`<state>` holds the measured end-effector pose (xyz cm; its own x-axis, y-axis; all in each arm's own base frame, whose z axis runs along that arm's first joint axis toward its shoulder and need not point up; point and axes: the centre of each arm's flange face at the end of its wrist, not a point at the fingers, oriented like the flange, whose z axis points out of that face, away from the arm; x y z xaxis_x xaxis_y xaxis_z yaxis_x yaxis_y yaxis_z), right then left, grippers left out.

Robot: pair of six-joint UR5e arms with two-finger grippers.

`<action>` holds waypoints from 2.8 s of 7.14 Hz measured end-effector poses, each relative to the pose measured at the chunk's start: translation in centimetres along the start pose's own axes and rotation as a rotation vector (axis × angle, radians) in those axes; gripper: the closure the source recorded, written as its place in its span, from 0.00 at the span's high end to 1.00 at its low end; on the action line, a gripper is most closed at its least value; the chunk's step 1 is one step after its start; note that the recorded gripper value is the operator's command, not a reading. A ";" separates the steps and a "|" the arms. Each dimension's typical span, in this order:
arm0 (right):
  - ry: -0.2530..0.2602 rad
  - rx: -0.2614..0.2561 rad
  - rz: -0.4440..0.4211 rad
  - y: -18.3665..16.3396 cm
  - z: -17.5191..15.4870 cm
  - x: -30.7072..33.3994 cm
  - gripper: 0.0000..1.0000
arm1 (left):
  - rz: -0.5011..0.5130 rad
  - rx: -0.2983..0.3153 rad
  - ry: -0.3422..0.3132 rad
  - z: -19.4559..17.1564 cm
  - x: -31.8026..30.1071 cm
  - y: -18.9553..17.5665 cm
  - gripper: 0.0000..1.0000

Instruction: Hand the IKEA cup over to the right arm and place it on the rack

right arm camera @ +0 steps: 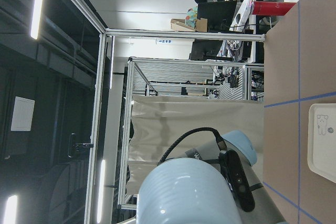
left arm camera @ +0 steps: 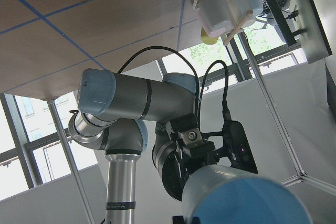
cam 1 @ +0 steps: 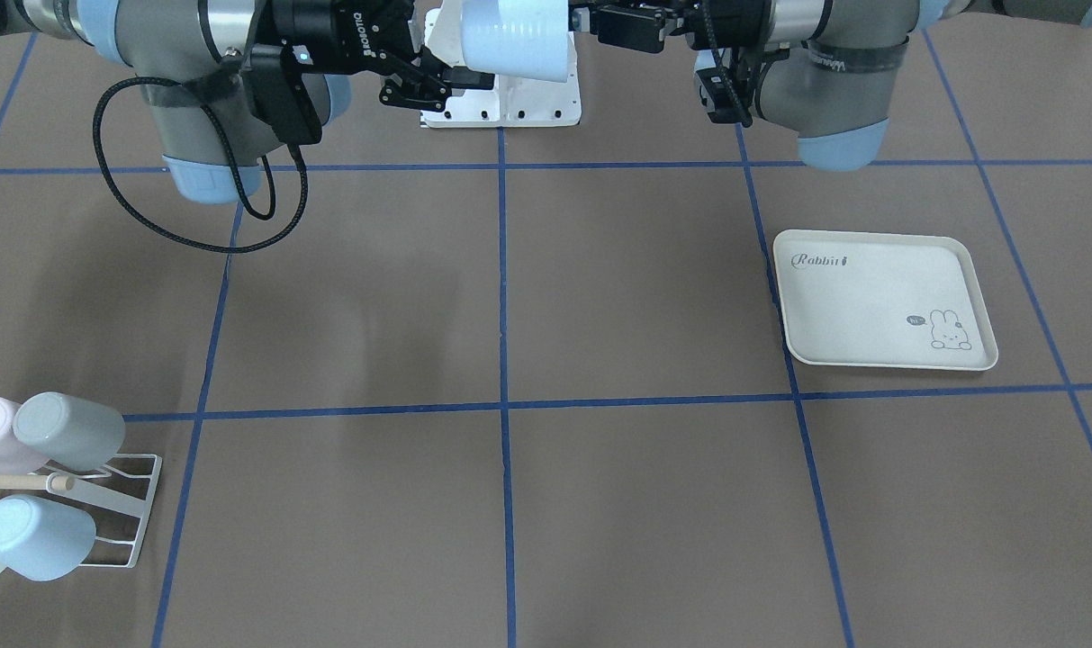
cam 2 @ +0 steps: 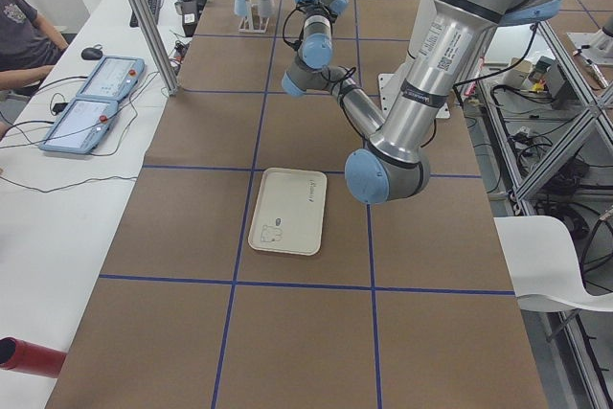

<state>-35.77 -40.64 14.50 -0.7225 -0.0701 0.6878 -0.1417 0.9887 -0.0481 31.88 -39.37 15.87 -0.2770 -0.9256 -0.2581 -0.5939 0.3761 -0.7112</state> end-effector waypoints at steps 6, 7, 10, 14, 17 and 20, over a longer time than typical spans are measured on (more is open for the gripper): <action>-0.002 -0.008 0.004 0.4 0.2 0.1 0.50 | 0.000 -0.001 -0.001 0.1 -0.1 0.0 0.01; -0.003 -0.008 0.003 0.4 0.2 0.1 0.36 | 0.000 -0.001 -0.001 0.1 -0.1 0.0 0.65; -0.006 -0.009 0.001 0.4 0.1 0.0 0.29 | 0.001 0.000 -0.001 -0.1 -0.1 0.0 1.00; -0.013 0.003 -0.017 -0.3 -1.1 -0.3 0.28 | 0.100 0.047 0.035 -3.2 1.7 -0.4 1.00; 0.153 0.066 -0.169 -4.6 -7.4 0.9 0.29 | 0.407 0.228 -0.034 -8.7 3.1 -4.8 1.00; 0.491 0.095 -0.303 -11.6 -15.0 -1.1 0.30 | 0.756 0.477 -0.245 -17.2 8.7 -10.0 1.00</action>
<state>-23.16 -50.08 25.16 -0.2452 -0.2556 0.9352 -0.3693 0.9165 0.1537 22.39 -50.39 32.00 -0.2639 -0.4452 -0.8557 0.0686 0.8762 -0.4770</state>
